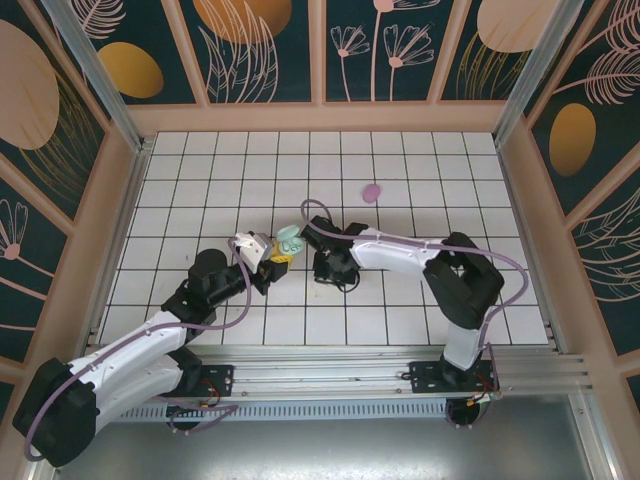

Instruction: Insert the wireless bluetooth earbuds into the charging case

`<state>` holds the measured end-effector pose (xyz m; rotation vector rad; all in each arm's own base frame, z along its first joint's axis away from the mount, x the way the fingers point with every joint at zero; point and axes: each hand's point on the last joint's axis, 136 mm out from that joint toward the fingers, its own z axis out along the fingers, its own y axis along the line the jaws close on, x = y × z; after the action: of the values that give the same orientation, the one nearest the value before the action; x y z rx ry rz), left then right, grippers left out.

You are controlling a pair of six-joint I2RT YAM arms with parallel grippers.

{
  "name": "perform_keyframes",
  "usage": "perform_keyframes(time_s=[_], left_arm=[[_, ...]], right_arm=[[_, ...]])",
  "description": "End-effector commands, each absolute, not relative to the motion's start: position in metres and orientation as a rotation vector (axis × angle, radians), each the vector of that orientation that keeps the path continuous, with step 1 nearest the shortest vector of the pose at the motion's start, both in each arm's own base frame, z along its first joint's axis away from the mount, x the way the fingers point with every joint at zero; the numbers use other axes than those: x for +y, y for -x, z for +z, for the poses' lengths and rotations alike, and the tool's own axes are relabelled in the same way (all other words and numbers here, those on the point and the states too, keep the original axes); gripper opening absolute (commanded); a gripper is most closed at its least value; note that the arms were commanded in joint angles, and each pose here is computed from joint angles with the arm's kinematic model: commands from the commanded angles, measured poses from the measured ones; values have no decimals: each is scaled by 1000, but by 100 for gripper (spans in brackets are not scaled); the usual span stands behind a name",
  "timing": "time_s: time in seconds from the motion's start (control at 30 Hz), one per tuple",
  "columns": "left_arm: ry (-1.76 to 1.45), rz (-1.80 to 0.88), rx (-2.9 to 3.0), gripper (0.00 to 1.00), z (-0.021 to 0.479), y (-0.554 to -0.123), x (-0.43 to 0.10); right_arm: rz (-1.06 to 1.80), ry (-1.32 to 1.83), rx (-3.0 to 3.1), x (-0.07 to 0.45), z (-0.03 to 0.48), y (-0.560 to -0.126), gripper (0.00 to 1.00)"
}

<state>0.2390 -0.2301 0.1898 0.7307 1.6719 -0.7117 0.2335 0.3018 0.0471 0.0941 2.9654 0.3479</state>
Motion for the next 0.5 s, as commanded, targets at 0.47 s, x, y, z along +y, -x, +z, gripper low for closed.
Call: perform_keyframes(time_s=[0.47], left_arm=[[-843,-741,1464,3,236,-234,-249]], right_arm=[[835,99,2425,293,238,-237,18]])
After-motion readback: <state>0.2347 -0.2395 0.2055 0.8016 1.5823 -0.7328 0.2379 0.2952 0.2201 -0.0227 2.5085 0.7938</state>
